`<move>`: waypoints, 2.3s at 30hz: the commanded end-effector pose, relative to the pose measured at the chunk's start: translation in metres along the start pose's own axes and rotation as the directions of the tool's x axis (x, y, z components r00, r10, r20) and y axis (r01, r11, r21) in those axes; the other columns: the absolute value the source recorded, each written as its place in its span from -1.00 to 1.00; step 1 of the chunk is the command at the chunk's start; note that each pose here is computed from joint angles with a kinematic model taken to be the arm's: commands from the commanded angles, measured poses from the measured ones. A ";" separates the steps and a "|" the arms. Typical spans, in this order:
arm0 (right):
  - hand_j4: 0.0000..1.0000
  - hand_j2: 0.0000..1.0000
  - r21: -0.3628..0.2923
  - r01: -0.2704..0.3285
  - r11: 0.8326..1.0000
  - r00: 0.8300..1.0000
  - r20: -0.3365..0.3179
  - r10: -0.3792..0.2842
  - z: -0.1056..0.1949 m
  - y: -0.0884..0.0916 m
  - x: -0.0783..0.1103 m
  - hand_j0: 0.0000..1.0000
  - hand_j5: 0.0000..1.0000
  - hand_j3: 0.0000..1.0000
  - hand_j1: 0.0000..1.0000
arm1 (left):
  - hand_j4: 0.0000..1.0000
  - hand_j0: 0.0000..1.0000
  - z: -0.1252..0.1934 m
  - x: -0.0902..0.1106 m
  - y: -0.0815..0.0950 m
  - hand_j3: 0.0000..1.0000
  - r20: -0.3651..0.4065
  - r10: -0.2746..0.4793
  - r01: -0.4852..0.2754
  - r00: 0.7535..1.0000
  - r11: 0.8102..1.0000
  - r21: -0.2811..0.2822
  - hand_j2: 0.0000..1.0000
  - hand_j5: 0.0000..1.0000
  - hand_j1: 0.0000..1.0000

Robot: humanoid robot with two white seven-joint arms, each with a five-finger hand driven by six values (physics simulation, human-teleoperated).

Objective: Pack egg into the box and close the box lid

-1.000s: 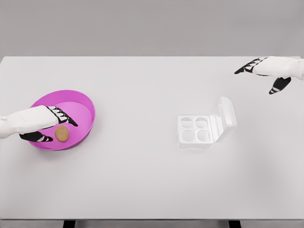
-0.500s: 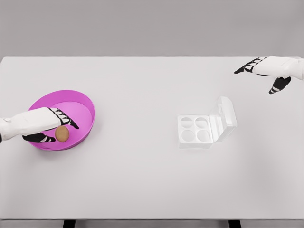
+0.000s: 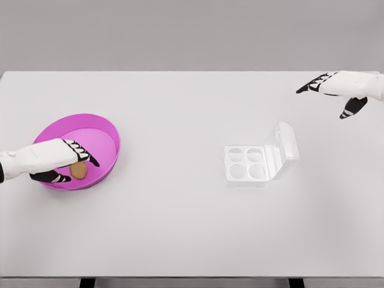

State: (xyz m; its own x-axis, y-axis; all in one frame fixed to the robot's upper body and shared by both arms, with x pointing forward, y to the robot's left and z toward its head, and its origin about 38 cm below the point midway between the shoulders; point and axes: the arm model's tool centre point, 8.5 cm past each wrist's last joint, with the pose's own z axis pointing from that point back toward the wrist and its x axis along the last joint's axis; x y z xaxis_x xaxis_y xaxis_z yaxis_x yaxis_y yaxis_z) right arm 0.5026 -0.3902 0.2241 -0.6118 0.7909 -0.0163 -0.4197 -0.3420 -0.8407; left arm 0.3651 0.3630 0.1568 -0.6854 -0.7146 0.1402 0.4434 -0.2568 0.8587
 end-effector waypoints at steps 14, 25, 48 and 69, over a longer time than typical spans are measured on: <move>1.00 1.00 -0.012 -0.001 1.000 1.000 0.011 0.001 -0.005 -0.006 0.004 1.00 1.00 1.00 1.00 | 0.46 0.46 -0.002 0.000 -0.002 0.46 0.001 0.005 -0.005 1.000 1.000 -0.005 0.46 0.46 0.46; 1.00 1.00 -0.012 -0.001 1.000 1.000 0.011 0.001 -0.005 -0.006 0.004 1.00 1.00 1.00 1.00 | 0.40 0.40 -0.003 -0.001 -0.007 0.40 0.000 0.016 -0.016 1.000 1.000 -0.016 0.40 0.40 0.40; 1.00 1.00 -0.013 -0.004 1.000 1.000 0.015 0.004 -0.006 -0.007 0.005 1.00 1.00 1.00 1.00 | -0.11 -0.11 -0.002 -0.002 -0.002 -0.11 -0.001 0.013 -0.013 1.000 1.000 -0.003 -0.11 -0.11 -0.11; 1.00 1.00 -0.012 -0.003 1.000 1.000 0.013 0.004 -0.006 -0.007 0.005 1.00 1.00 1.00 1.00 | -0.20 -0.20 0.001 0.003 0.020 -0.20 0.027 0.011 -0.012 1.000 0.997 0.070 -0.20 -0.20 -0.20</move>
State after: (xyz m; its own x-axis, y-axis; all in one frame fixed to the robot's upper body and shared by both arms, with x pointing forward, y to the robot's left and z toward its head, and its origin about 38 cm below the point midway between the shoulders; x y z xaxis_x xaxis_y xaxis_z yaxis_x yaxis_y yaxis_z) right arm 0.5060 -0.3806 0.2258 -0.6259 0.7797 -0.0156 -0.4090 -0.3452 -0.8447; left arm 0.3728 0.3559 0.1756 -0.7005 -0.6981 0.1482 0.4038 -0.2164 0.8889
